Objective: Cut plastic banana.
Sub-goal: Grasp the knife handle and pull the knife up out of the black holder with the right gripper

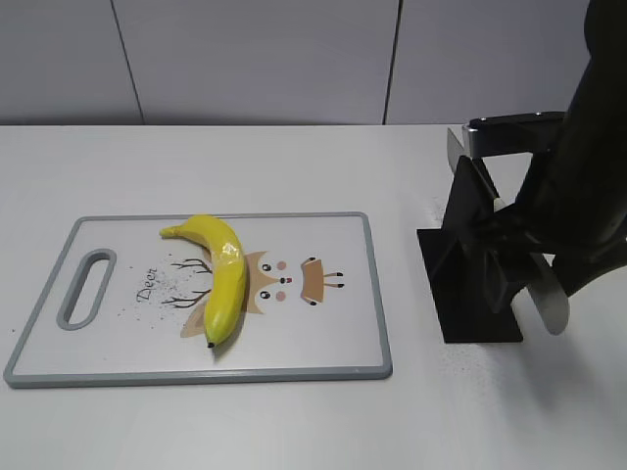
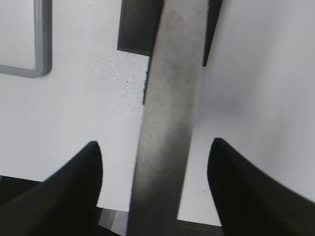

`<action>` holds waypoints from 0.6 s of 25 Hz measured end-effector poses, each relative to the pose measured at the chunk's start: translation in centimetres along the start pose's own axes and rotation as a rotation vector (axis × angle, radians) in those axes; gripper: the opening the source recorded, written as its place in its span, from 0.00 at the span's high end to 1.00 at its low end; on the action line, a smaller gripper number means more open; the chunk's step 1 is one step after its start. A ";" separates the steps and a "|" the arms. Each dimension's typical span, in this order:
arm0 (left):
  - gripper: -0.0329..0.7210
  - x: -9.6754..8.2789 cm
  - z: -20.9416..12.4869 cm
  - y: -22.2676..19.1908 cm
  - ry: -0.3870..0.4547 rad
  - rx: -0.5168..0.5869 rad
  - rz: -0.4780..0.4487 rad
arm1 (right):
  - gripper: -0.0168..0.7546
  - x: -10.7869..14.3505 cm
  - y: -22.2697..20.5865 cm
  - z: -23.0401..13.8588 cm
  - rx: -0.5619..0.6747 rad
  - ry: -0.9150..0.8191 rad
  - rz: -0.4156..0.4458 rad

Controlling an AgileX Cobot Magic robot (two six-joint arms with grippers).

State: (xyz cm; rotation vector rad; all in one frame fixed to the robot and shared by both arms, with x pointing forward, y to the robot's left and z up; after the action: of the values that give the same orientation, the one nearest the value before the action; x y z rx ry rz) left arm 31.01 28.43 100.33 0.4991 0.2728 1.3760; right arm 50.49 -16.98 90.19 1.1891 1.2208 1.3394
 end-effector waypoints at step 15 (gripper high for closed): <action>0.34 0.0 0.0 0.0 0.000 0.000 0.000 | 0.75 0.2 0.9 0.0 -0.024 -0.040 0.023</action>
State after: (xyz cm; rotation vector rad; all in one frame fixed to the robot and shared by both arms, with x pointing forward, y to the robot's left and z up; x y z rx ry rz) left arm 31.01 28.43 100.33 0.4992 0.2727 1.3761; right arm 50.45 -16.85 91.10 1.2111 1.1631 1.3373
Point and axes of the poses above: a point on each arm's last joint axis where the gripper is mounted, y pointing back along that axis away from the gripper, x along the wrist's bending axis when the last joint is at zero, z = x × y, the point moved 9 cm from there along -y, pointing out along that axis toward the gripper, and after that the axes turned 2 degrees about -y, right-handed, at the moved point
